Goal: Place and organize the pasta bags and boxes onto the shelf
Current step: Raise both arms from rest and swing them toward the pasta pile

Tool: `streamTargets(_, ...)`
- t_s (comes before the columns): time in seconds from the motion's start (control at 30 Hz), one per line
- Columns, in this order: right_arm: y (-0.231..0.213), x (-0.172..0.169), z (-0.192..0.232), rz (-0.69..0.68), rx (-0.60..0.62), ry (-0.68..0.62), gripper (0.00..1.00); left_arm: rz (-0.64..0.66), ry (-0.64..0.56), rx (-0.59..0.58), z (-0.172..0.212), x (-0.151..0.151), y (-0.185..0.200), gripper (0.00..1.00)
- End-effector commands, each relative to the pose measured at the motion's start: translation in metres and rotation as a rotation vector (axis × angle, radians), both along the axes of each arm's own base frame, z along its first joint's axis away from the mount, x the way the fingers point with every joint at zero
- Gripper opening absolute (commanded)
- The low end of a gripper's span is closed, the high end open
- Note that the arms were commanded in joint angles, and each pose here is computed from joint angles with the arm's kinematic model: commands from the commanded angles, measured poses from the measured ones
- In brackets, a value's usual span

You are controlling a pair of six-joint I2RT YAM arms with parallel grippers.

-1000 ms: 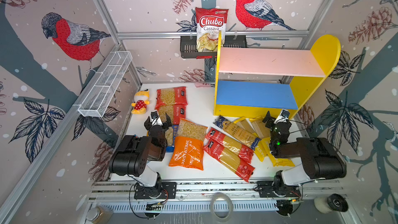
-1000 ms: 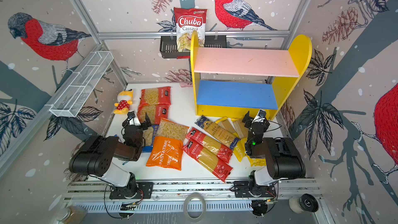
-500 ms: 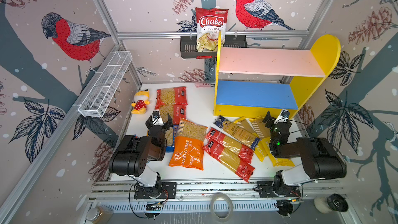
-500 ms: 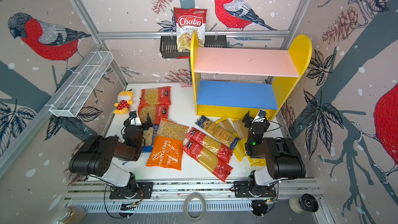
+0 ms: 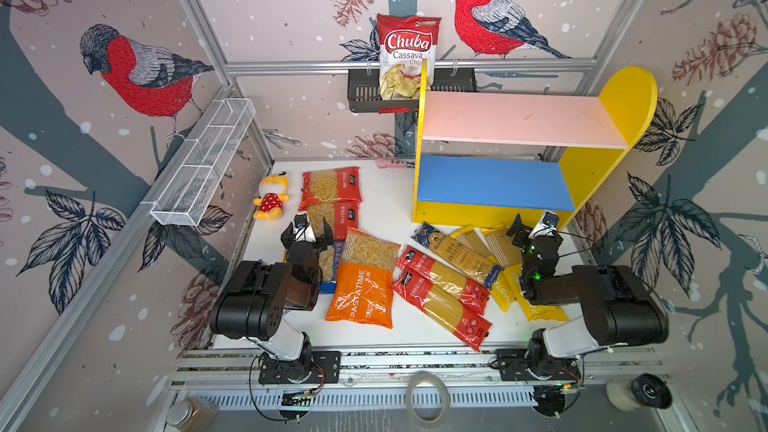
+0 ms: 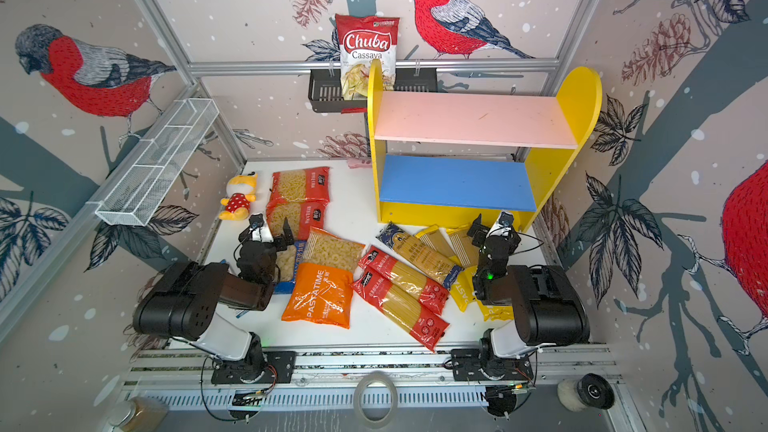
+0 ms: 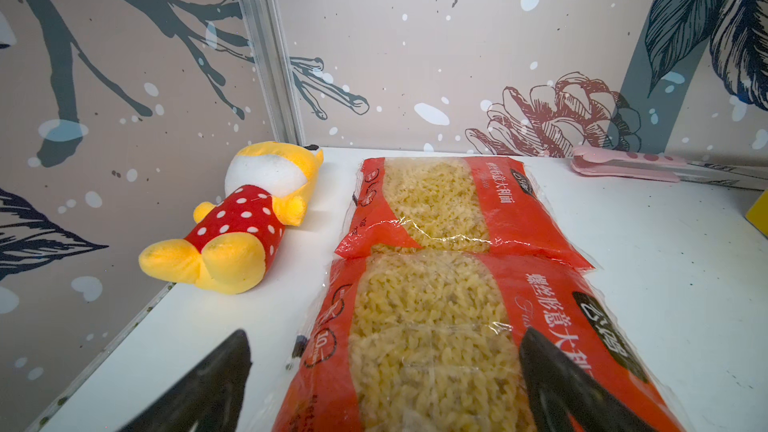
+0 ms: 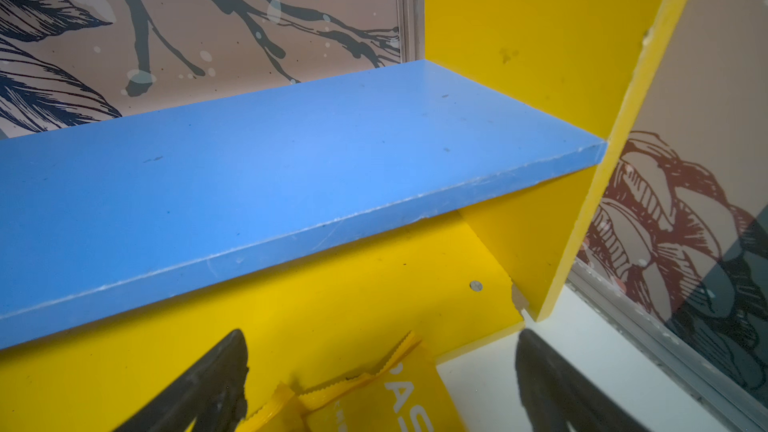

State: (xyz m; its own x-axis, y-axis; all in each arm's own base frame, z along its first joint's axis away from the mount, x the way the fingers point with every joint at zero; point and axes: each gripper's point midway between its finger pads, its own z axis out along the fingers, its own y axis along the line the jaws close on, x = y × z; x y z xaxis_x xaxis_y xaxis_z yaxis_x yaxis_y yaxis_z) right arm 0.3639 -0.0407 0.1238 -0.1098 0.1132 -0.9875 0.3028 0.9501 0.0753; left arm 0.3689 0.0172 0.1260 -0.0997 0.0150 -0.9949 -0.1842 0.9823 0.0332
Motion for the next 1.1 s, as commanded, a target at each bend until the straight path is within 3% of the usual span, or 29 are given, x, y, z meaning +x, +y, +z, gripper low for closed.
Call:
streamTargets(0.0, 0.001, 0.002, 0.004, 0.008, -0.011, -0.010, 1.00, -0.007, -0.024, 0.006, 0.007, 0.001, -0.001, 0.99)
streamTargets(0.27, 0.001, 0.001, 0.004, 0.012, -0.005, -0.012, 0.99, -0.009, -0.024, 0.005, 0.007, 0.002, -0.001, 0.99)
streamTargets(0.47, 0.000, 0.001, 0.005, 0.028, 0.011, -0.020, 0.99, 0.047, -0.022, -0.020, 0.006, 0.002, 0.009, 0.99)
streamTargets(0.5, 0.000, 0.001, 0.005, 0.027, 0.009, -0.020, 0.99, 0.104, -0.035, -0.017, 0.009, -0.002, 0.016, 0.99)
streamTargets(0.53, 0.000, 0.000, 0.005, 0.023, 0.005, -0.019, 0.99, 0.154, -0.048, -0.010, 0.013, -0.006, 0.020, 0.99)
streamTargets(0.77, 0.018, 0.009, 0.025, -0.031, -0.097, 0.040, 0.99, 0.169, -0.097, 0.106, 0.053, -0.018, -0.004, 0.99)
streamTargets(0.9, 0.030, 0.008, 0.042, -0.067, -0.134, 0.042, 0.99, 0.166, -0.111, 0.022, 0.080, -0.024, -0.007, 0.99)
streamTargets(1.07, 0.025, 0.011, 0.055, -0.159, 0.055, 0.120, 1.00, 0.262, -0.070, -0.177, 0.103, -0.028, 0.006, 0.99)
